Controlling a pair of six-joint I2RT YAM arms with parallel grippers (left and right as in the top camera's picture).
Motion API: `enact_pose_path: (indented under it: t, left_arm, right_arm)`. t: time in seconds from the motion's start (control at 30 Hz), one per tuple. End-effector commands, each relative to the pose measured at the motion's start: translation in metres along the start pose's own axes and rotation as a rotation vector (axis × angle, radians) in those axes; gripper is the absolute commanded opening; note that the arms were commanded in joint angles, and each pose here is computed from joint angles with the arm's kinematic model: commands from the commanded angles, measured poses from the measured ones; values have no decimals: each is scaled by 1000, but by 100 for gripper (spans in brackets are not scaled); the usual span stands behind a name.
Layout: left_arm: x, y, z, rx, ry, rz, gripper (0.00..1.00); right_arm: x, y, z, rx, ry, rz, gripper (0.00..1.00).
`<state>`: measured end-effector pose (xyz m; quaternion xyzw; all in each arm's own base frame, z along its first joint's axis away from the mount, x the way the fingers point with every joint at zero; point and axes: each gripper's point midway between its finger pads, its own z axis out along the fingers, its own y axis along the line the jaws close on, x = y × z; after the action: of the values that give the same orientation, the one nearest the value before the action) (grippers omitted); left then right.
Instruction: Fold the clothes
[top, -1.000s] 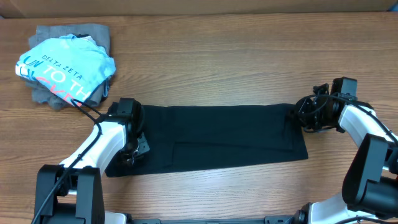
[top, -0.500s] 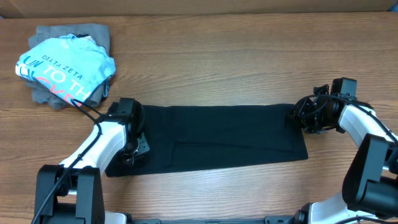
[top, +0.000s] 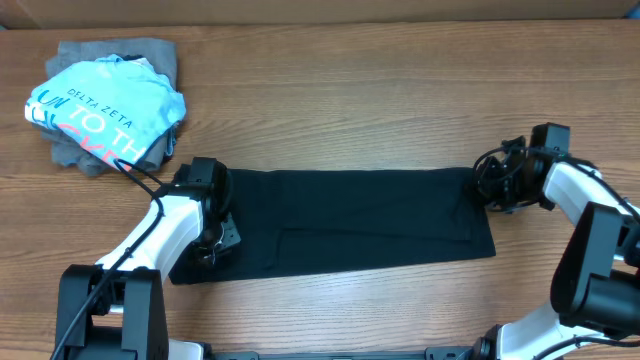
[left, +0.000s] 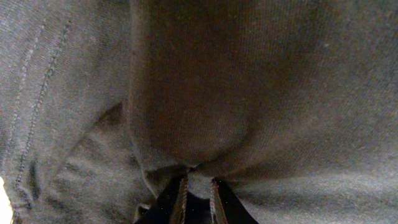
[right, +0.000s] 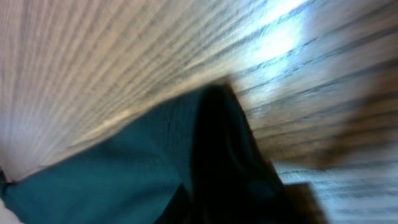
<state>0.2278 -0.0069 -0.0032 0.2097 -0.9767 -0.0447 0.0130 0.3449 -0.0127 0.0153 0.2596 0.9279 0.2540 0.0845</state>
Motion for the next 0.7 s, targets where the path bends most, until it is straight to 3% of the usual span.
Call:
enact_pose_path:
  t: [0.0,0.3,0.37,0.67]
  left_arm:
    - [13,25,21,-105,45,-16,17]
    - [13,25,21,-105,45,-16,17]
    - [13,25,21,-105,45,-16,17]
    - [13,25,21,-105,46,-16,16]
  right_arm:
    - [-28,10,-22,-11,-65,-20,4]
    - [-41,17,-28,-18,-102,-58,8]
    - [-42,16,-28,-13,-103,-58,25]
    - [-29,-2,-22,60,-74,-31,40]
